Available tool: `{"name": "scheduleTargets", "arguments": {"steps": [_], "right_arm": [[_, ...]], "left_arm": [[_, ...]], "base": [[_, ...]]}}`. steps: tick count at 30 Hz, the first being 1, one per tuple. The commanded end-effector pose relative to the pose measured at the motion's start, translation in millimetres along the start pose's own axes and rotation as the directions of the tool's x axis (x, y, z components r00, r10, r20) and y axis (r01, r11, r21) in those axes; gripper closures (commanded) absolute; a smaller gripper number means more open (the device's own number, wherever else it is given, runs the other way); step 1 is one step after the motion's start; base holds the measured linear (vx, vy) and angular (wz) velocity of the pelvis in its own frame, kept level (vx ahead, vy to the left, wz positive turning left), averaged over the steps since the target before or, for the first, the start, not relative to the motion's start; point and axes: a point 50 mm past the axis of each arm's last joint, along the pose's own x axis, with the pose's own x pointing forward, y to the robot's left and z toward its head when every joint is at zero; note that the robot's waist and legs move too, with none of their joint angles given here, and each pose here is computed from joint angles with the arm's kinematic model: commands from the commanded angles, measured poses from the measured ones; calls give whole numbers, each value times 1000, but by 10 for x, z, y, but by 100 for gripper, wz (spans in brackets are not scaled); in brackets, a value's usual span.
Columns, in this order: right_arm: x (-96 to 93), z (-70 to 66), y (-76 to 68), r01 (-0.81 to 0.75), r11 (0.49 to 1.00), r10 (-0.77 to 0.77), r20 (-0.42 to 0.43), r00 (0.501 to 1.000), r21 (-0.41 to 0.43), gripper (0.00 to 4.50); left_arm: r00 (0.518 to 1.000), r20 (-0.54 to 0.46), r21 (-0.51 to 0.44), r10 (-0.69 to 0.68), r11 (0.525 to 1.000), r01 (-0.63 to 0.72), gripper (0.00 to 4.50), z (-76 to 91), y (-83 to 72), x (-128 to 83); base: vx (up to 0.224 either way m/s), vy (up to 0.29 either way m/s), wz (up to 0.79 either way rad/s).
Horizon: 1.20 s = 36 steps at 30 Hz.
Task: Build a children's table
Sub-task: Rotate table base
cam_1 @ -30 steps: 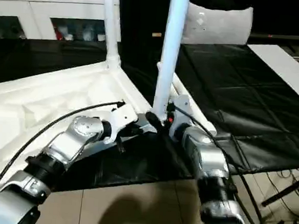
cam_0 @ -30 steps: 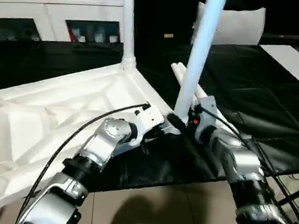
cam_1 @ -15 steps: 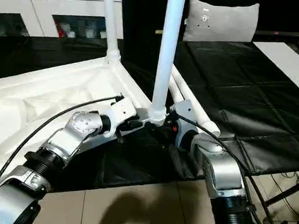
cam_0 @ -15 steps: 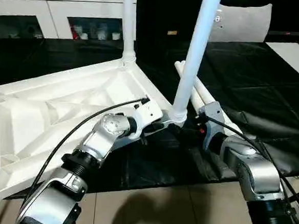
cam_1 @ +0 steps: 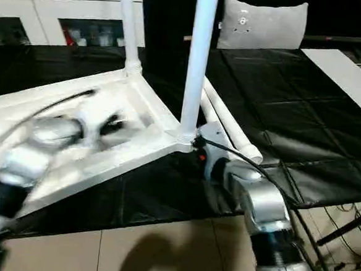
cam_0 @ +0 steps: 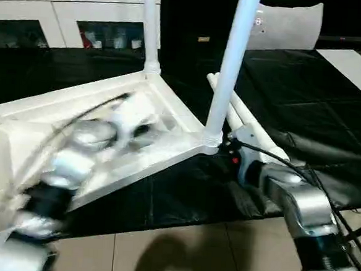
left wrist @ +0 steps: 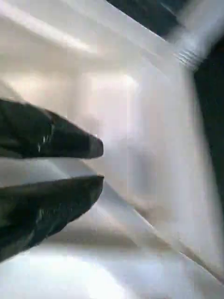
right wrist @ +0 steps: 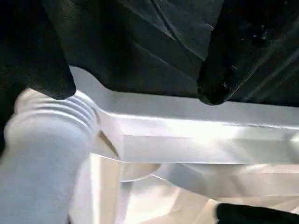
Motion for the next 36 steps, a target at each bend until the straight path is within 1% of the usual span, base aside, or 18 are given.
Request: {"name": "scheduleTargets", "arguments": {"steps": [1,4,5,7,8,10,12,14,16,20,23,24,27,28,32,33,34,36], "right_arm": [[53,-2,42,-40,999,39,-32,999,-19,0],[94,-2,47,-41,998,40,-42,998,-39,0],[102,-2,43,-39,998,38,-42,998,-40,0],[149,-42,31,-49,998,46,-74,996,-48,0],[151,-45,31,-51,998,47,-76,996,-48,0],[172,-108,32,-59,997,52,-116,992,-56,0],[184,-123,26,-54,997,46,-122,991,-58,0],[212,-128,7,-38,998,31,-119,992,-58,0],[238,-129,-6,-26,998,19,-118,993,-60,0],[342,-137,-15,-24,998,18,-103,994,-54,0],[397,-141,-5,-32,999,28,-96,995,-39,0],[466,-146,6,-34,998,29,-94,995,-52,0],[559,-141,31,-37,997,31,-95,995,-64,0],[619,-119,67,-52,997,47,-90,995,-61,0],[738,-65,137,-82,994,76,-80,994,-74,0],[789,-21,175,-87,991,79,-78,994,-104,0],[797,-11,183,-88,990,80,-76,994,-111,0],[842,56,249,-117,986,111,-53,992,-120,0]], "left_arm": [[992,-97,46,84,996,-80,409,-140,219,-171],[972,-182,82,150,987,-137,420,-300,392,-313],[967,-196,85,162,985,-148,433,-331,423,-342],[917,-307,99,255,967,-236,443,-560,639,-581],[914,-312,100,259,966,-239,443,-569,647,-591],[870,-401,114,287,958,-264,443,-714,710,-727],[861,-428,118,275,961,-248,443,-761,700,-748],[865,-446,86,230,973,-214,443,-817,635,-726],[866,-465,79,183,983,-165,443,-870,559,-695],[890,-451,3,69,997,-77,443,-911,350,-559],[884,-466,-10,28,999,-38,443,-934,295,-543],[875,-484,-8,-22,1000,21,443,-961,241,-541],[872,-479,-30,-97,995,94,443,-977,173,-526],[874,-457,-50,-164,986,159,443,-955,111,-519],[867,-405,-64,-290,955,289,443,-883,-26,-494],[869,-366,-76,-332,942,328,443,-822,-90,-458],[870,-357,-79,-341,939,335,443,-808,-103,-450],[865,-284,-105,-413,910,400,443,-697,-205,-413]], "base": [[0,0,0],[0,0,0],[0,0,0],[0,0,0],[0,0,0],[0,0,0],[0,0,0],[0,0,0],[0,0,0],[0,0,0],[0,0,0],[0,0,0],[0,0,0],[0,0,0],[0,0,0],[0,0,0],[0,0,0],[0,0,0]]}}
